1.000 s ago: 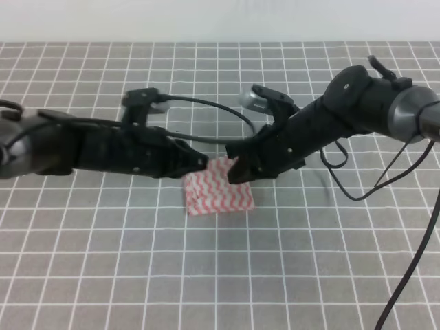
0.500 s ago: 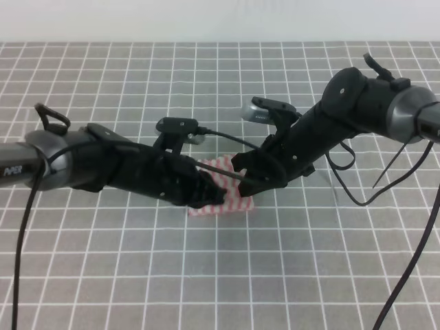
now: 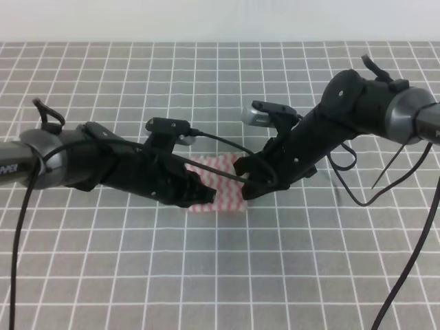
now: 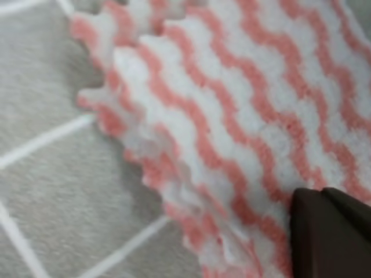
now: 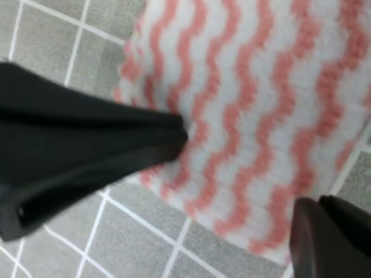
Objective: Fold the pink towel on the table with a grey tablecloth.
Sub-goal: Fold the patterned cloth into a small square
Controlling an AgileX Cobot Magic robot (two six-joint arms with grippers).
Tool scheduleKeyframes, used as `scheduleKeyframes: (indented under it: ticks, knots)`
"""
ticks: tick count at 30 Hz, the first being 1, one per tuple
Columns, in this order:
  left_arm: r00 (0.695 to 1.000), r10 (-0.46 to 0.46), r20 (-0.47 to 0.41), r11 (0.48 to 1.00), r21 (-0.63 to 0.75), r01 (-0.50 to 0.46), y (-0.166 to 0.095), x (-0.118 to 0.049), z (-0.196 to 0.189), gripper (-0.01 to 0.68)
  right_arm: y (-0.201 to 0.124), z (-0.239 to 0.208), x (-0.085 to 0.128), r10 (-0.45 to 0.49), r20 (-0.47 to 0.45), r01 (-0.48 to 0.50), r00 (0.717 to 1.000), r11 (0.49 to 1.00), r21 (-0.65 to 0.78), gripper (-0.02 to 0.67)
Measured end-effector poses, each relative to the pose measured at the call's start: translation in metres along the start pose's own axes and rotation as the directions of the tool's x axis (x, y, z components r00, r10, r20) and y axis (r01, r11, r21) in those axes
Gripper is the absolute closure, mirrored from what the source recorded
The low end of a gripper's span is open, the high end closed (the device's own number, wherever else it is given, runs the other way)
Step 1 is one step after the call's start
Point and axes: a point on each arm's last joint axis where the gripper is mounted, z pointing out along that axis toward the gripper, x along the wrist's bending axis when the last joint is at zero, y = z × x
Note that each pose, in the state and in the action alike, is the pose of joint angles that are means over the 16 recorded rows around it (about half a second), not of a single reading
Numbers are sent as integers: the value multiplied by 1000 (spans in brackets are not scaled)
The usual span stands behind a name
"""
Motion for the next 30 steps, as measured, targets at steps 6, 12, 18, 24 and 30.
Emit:
scheduleKeyframes:
  ticks: [6, 12, 18, 24, 30]
  knots:
    - [1000, 4, -29, 1000, -29, -5, 4, 2, -4, 676, 0, 0, -1, -6, 8, 6, 1000, 1000, -1, 664]
    - [998, 19, -58, 996, -81, -23, 13, -1, -16, 676, 2, -4, 1, -12, 12, 12, 1000, 1000, -22, 664]
    - [994, 28, -103, 989, -145, -43, 23, -3, -30, 676, 10, -10, 5, -6, 12, 7, 1000, 996, -84, 664]
    - [989, 25, -144, 982, -179, -51, 29, 0, -32, 676, 20, -12, 7, 17, 0, -17, 1000, 988, -155, 664]
    - [988, 18, -156, 985, -165, -44, 27, 6, -21, 676, 26, -2, 2, 51, -11, -52, 999, 981, -188, 664]
